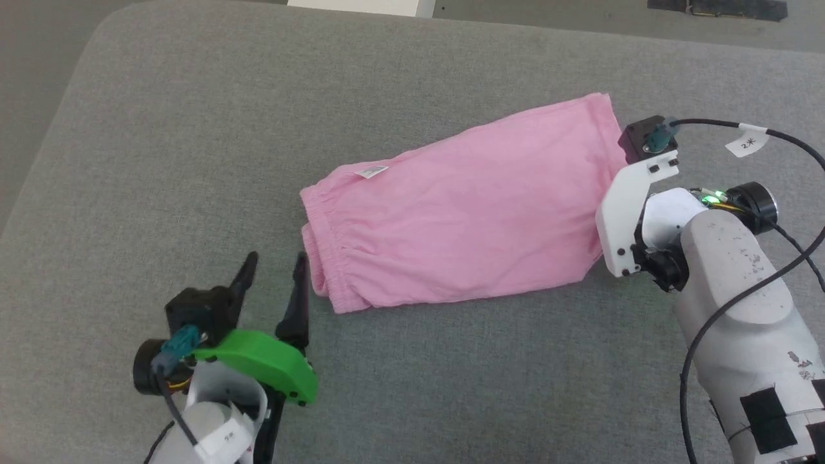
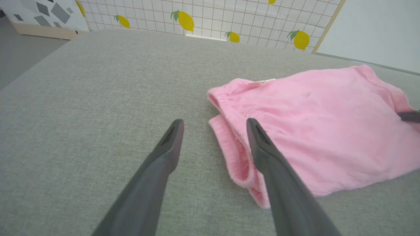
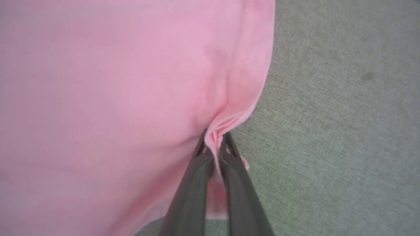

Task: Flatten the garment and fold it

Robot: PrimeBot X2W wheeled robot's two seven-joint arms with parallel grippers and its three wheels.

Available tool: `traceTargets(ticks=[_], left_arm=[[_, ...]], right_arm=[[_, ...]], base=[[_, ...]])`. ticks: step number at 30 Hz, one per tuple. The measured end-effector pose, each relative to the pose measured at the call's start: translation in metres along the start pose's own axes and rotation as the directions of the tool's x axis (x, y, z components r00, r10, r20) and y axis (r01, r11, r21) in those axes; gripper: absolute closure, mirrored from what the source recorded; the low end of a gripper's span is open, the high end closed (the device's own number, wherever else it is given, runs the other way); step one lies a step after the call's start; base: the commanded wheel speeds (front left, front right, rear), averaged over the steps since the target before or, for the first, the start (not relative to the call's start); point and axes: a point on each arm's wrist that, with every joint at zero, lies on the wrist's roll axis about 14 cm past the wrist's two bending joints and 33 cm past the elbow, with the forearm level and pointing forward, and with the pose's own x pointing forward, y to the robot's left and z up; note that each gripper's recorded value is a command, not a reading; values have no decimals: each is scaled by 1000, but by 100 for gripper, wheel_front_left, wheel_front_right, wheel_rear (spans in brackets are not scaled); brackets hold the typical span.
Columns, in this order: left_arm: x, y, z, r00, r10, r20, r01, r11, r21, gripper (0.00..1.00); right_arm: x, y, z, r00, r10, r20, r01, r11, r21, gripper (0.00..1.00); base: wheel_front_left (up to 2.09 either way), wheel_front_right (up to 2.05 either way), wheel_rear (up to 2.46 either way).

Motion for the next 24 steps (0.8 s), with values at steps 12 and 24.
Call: traceTargets(ticks=[12,24], left_arm=[[4,-34,-40,885,-82,-459,103,994,21,0],[5,-40,-83,751,-139,-645,141,989,-50,100]], right_arm=[[-20,-10,7,998,-18,58,17,1000,7,100],[-24,-16,-1,997,-18,71,15,999,43,100]], base=[[0,0,0],[0,0,0]])
